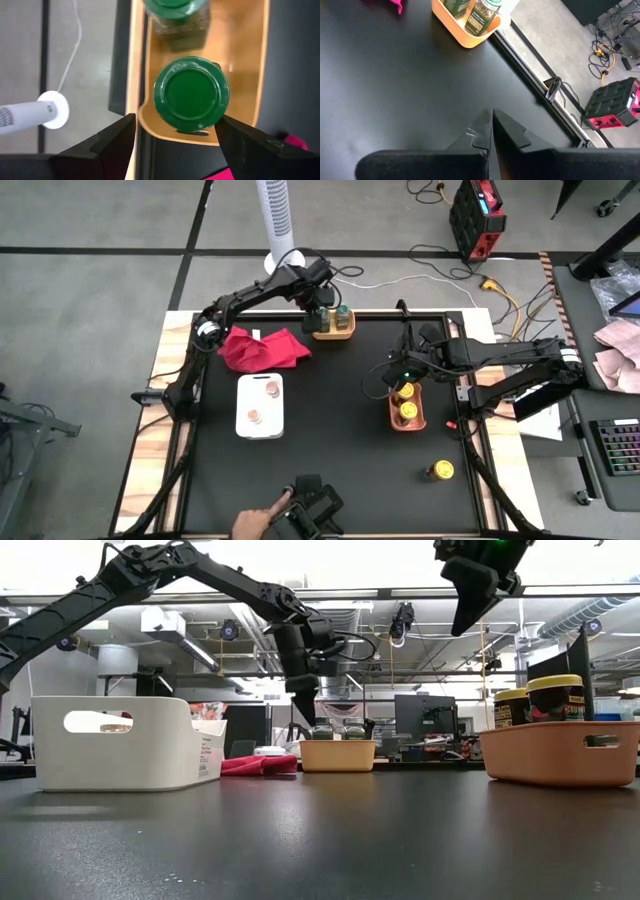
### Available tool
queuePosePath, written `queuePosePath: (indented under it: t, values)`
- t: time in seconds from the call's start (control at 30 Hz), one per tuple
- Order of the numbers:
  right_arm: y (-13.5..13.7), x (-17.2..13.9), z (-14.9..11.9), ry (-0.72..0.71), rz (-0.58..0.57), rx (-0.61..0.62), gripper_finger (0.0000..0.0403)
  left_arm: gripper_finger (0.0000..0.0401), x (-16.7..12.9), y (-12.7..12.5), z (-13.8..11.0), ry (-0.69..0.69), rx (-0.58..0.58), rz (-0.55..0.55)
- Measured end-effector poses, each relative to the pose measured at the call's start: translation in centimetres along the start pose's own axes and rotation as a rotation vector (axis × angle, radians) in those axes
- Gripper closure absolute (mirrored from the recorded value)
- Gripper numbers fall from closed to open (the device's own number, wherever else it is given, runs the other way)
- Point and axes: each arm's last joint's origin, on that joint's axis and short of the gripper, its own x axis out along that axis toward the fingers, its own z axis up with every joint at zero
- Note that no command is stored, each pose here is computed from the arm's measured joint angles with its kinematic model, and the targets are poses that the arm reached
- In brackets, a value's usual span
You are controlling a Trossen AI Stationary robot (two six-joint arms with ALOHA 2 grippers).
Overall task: Sort spices by type
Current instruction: Put the green seasoning bottle into the yellow bin
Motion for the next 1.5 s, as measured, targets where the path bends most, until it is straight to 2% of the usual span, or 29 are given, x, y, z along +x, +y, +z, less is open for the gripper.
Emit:
queuePosePath:
  t: [0.17, 0.3, 0.37, 0.47, 0.53, 0.57, 0.73, 0.8, 0.97, 1.03, 1.2, 1.4, 1.5]
  values:
    - [0.0, 0.0, -0.1, 0.002, -0.001, -0.001, 0.0394, 0.015, -1.7, 0.6, 0.6, -0.008, 0.005, 0.053]
    - [0.0, 0.1, -0.1, 0.002, -0.001, -0.002, 0.0394, 0.015, -3.6, 0.9, 0.9, -0.015, 0.007, 0.047]
    - [0.0, 0.1, -0.1, 0.002, -0.001, -0.002, 0.0394, 0.0152, -4.1, 0.6, 0.8, -0.037, 0.008, -0.032]
    - [0.0, 0.1, -0.1, 0.002, -0.001, -0.002, 0.0394, 0.0169, -3.9, -0.3, 0.6, -0.1, 0.041, -0.231]
    - [0.0, 0.1, -0.1, 0.002, -0.001, -0.002, 0.0394, 0.0195, -3.1, -1.2, 0.6, -0.121, 0.073, -0.309]
    - [0.0, 0.1, -0.1, 0.002, -0.001, -0.002, 0.0394, 0.0214, -2.8, -1.5, 0.7, -0.122, 0.089, -0.312]
    - [0.0, 0.1, -0.1, 0.002, -0.001, -0.002, 0.0394, 0.035, -1.0, -2.1, 1.0, -0.087, 0.122, -0.213]
    - [0.0, 0.1, -0.1, 0.002, -0.001, -0.002, 0.0394, 0.0387, -0.5, -2.1, 0.9, -0.09, 0.115, -0.204]
    - [0.0, 0.1, -0.1, 0.002, -0.001, -0.002, 0.0394, 0.0378, 0.2, -1.7, 0.7, -0.065, 0.076, -0.139]
    - [0.0, 0.1, -0.1, 0.002, -0.001, -0.002, 0.0394, 0.0381, 0.4, -1.5, 0.7, -0.056, 0.071, -0.097]
    - [0.0, 0.1, -0.1, 0.002, -0.002, -0.002, 0.0394, 0.0399, 0.5, -1.4, 0.6, -0.048, 0.068, -0.079]
    - [0.0, 0.1, -0.1, 0.002, -0.002, -0.002, 0.0394, 0.0401, 0.4, -0.6, 0.3, 0.035, 0.031, 0.074]
    - [0.0, 0.1, -0.1, 0.001, -0.002, -0.001, 0.0394, 0.0401, 0.4, -0.5, 0.0, 0.064, 0.029, 0.062]
